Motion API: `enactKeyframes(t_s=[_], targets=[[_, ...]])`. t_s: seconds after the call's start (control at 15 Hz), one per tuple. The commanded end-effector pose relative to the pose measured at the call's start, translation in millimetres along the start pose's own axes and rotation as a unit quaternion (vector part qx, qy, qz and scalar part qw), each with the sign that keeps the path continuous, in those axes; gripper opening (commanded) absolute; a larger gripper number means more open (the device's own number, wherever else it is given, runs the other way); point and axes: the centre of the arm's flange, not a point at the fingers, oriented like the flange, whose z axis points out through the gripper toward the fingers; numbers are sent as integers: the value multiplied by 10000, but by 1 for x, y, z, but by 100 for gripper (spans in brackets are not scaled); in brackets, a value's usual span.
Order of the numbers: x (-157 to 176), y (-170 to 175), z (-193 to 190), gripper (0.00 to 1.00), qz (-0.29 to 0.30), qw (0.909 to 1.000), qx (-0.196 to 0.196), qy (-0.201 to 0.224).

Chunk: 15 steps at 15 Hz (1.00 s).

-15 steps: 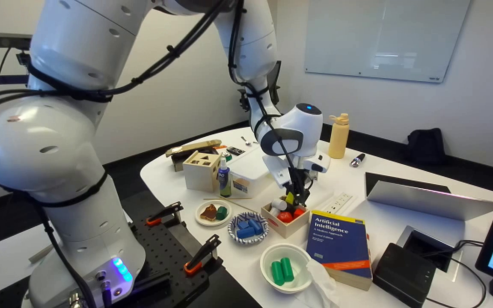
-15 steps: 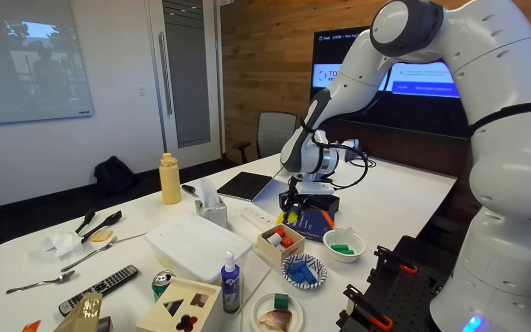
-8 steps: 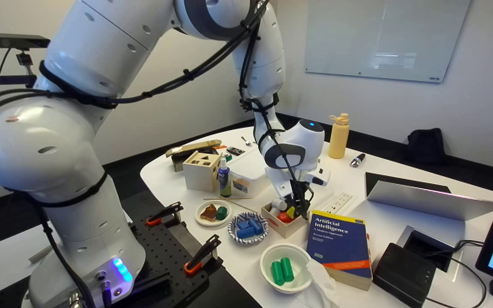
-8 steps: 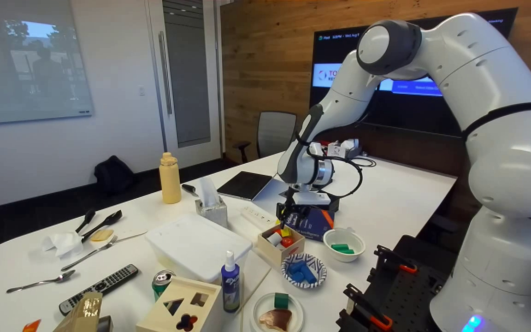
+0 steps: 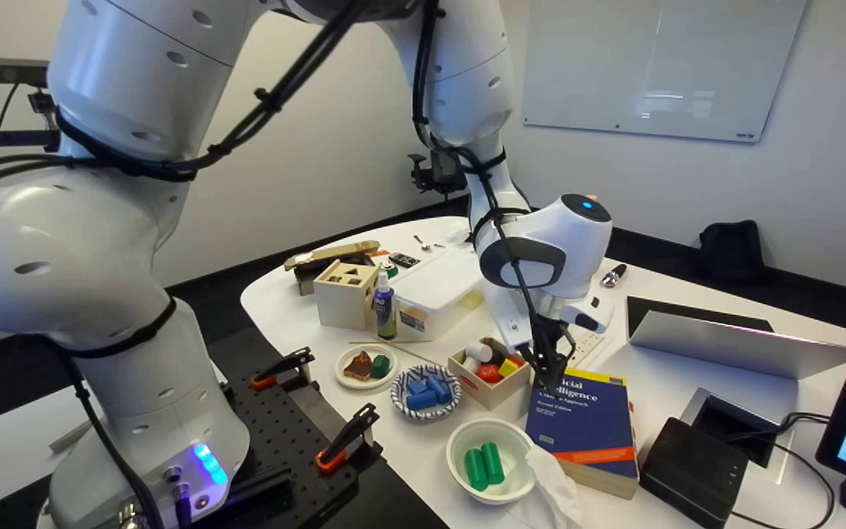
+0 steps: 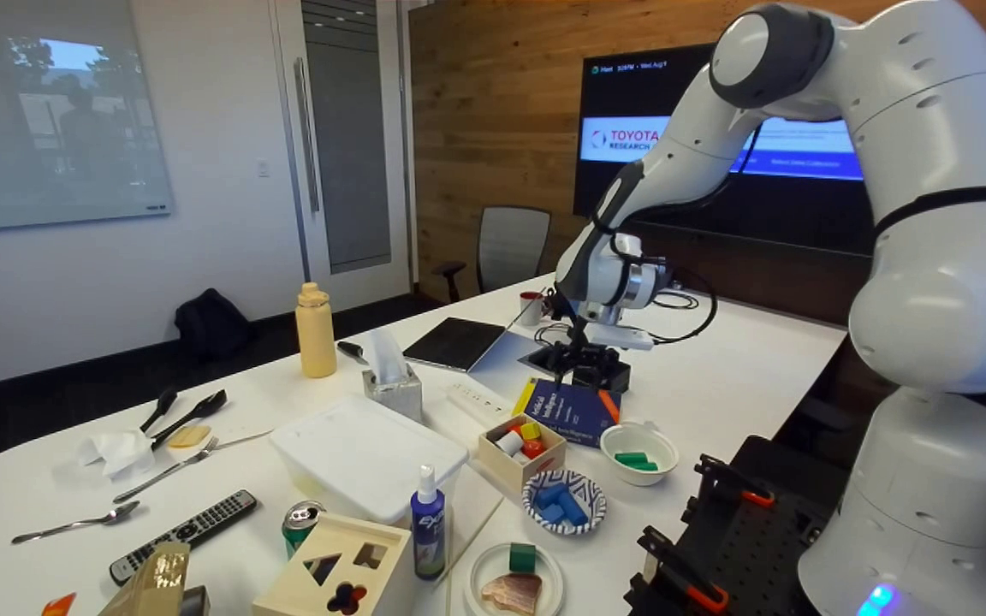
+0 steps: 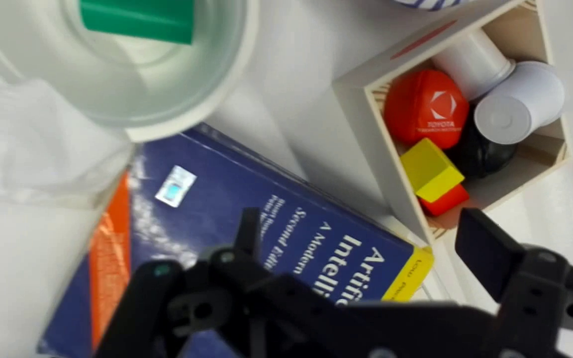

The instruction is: Put the yellow block from the white bowl in the box then put the green blocks on the white plate.

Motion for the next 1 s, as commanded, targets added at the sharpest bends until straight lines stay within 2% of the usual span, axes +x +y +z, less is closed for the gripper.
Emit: enactKeyframes(t_s=[0.0, 0.33, 0.93], targets=[[-32, 43, -27, 100, 383, 9978, -14, -533], [-54, 75, 5, 100, 769, 9896, -58, -1213], [-47, 83, 66, 100, 928, 9857, -424, -1340]])
